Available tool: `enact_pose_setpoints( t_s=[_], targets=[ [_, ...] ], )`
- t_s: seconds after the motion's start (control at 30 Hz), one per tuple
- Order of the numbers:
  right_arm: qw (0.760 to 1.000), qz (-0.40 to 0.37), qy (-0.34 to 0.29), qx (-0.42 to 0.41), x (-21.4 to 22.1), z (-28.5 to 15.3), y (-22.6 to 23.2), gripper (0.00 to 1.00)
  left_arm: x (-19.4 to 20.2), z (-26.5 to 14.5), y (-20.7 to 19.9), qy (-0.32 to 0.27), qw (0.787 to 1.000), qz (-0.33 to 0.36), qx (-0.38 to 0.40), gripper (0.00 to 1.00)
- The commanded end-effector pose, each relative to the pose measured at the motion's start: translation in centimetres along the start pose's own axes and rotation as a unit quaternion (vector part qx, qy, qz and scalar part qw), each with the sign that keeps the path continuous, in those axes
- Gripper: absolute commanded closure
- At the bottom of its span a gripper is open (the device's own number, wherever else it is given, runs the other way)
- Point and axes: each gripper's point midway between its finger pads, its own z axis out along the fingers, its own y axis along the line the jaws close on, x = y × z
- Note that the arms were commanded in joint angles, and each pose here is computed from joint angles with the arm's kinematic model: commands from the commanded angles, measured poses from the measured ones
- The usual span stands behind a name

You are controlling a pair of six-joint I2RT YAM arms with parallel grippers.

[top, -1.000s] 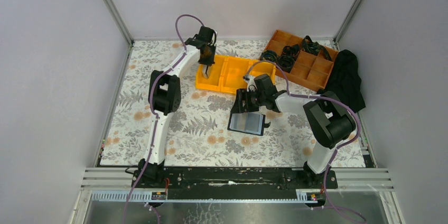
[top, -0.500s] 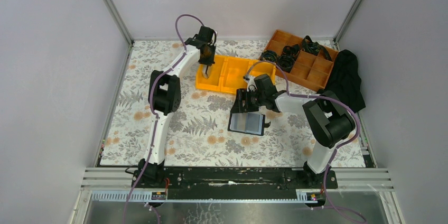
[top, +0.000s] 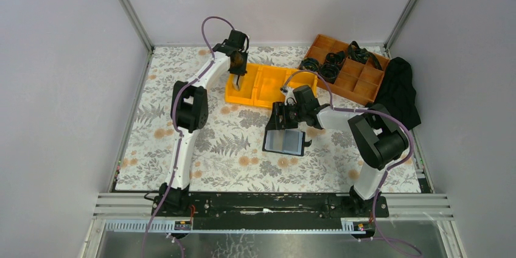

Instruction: Take the credit cards out of the card holder

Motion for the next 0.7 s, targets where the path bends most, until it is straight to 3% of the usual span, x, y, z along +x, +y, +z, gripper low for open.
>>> enact_pose_setpoints(
  t_s=[0.0,0.67],
  targets=[
    [1.000,0.003,0.002,-0.010,-0.1,0.2,0.2,0.25,-1.8,-0.2,1.3,-0.027,0.999,-0.005,-0.016,0.75],
    [1.000,0.007,0.006,-0.017,0.1,0.4,0.2,0.25,-3.8,-2.9,0.8,-0.055,0.998,-0.011,-0.005,0.73]
  ],
)
